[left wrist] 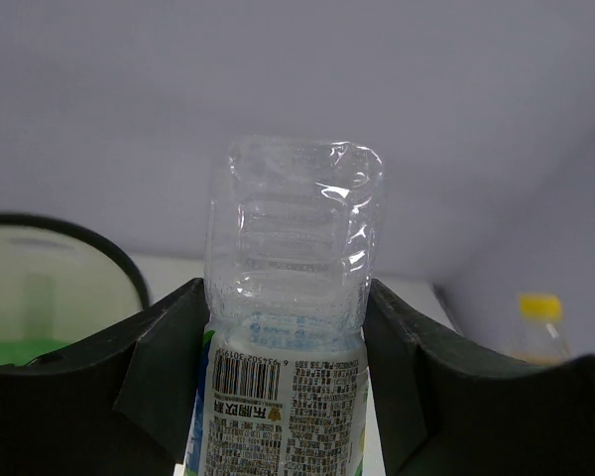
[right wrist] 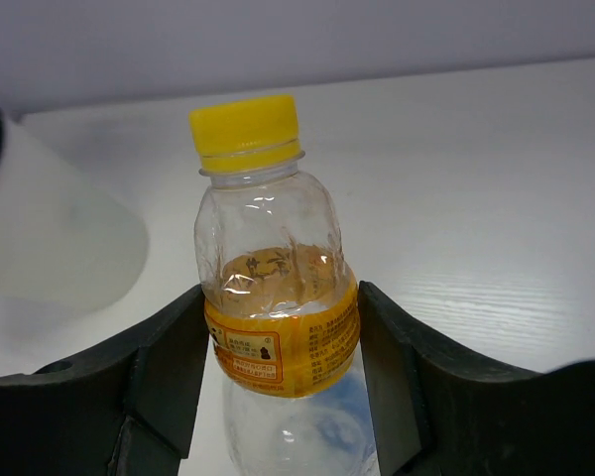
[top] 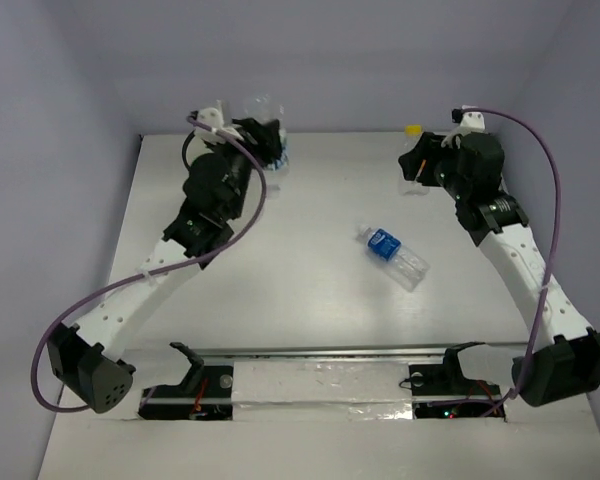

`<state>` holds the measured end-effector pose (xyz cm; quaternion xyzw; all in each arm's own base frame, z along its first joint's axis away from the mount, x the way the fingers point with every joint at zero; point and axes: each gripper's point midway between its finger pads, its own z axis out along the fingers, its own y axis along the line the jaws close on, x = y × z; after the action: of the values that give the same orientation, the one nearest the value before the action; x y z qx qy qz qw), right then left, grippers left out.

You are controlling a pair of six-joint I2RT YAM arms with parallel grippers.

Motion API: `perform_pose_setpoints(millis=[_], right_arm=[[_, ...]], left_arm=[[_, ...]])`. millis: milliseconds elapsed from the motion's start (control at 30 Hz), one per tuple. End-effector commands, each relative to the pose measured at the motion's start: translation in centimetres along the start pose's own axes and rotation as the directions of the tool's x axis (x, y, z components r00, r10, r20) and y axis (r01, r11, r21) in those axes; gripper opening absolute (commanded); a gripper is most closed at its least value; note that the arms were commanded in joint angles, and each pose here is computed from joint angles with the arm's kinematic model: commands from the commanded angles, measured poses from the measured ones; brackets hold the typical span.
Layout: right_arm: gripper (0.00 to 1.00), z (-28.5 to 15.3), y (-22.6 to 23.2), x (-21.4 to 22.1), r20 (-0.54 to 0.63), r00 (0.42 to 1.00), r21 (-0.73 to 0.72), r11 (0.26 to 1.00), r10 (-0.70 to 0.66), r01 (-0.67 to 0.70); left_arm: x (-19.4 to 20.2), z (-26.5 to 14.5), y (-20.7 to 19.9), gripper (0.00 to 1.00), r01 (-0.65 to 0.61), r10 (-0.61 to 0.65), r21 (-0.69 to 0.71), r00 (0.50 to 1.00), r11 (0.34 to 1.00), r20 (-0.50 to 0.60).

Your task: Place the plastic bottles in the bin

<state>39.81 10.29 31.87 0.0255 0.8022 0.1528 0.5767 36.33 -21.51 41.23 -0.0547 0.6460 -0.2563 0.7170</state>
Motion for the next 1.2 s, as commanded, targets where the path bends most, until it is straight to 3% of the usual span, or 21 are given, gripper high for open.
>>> perform_pose_setpoints(millis=[0, 233, 333, 667, 867, 1167], right_arm=[[0.47, -1.1, 4.2, -1.0, 0.074, 0.997, -0.216, 0.976, 0.031, -0.015], [0.47, -3.6, 8.1, -1.0, 0.100, 0.994, -0.363, 0.932, 0.033, 0.006], [0.47, -4.1, 9.4, -0.8, 0.102, 0.994, -0.407, 0.913, 0.036, 0.008], [0.48, -6.1, 15.2, 0.2, 0.128, 0.992, -0.542, 0.836, -0.016, 0.083], [0.48, -5.8, 18.6, -0.6, 0.157, 0.988, -0.610, 0.786, 0.003, 0.095], [0.47, -3.4, 24.6, -3.7, 0.164, 0.985, -0.718, 0.691, 0.059, 0.078]], left_arm=[[-8.7, 0.2, 3.0, 0.40, 0.028, 0.004, -0.137, 0.975, 0.990, 0.224], [-12.2, 4.9, 13.1, 0.40, -0.019, 0.140, -0.385, 0.947, 0.923, 0.288], [-12.6, 5.4, 14.6, 0.40, -0.062, 0.211, -0.426, 0.927, 0.902, 0.311], [-9.8, 7.3, 19.0, 0.45, -0.223, 0.399, -0.536, 0.886, 0.814, 0.237], [-7.5, 7.5, 20.1, 0.54, -0.274, 0.439, -0.541, 0.876, 0.795, 0.200], [-6.4, 6.8, 20.1, 0.82, -0.312, 0.457, -0.518, 0.872, 0.796, 0.176]])
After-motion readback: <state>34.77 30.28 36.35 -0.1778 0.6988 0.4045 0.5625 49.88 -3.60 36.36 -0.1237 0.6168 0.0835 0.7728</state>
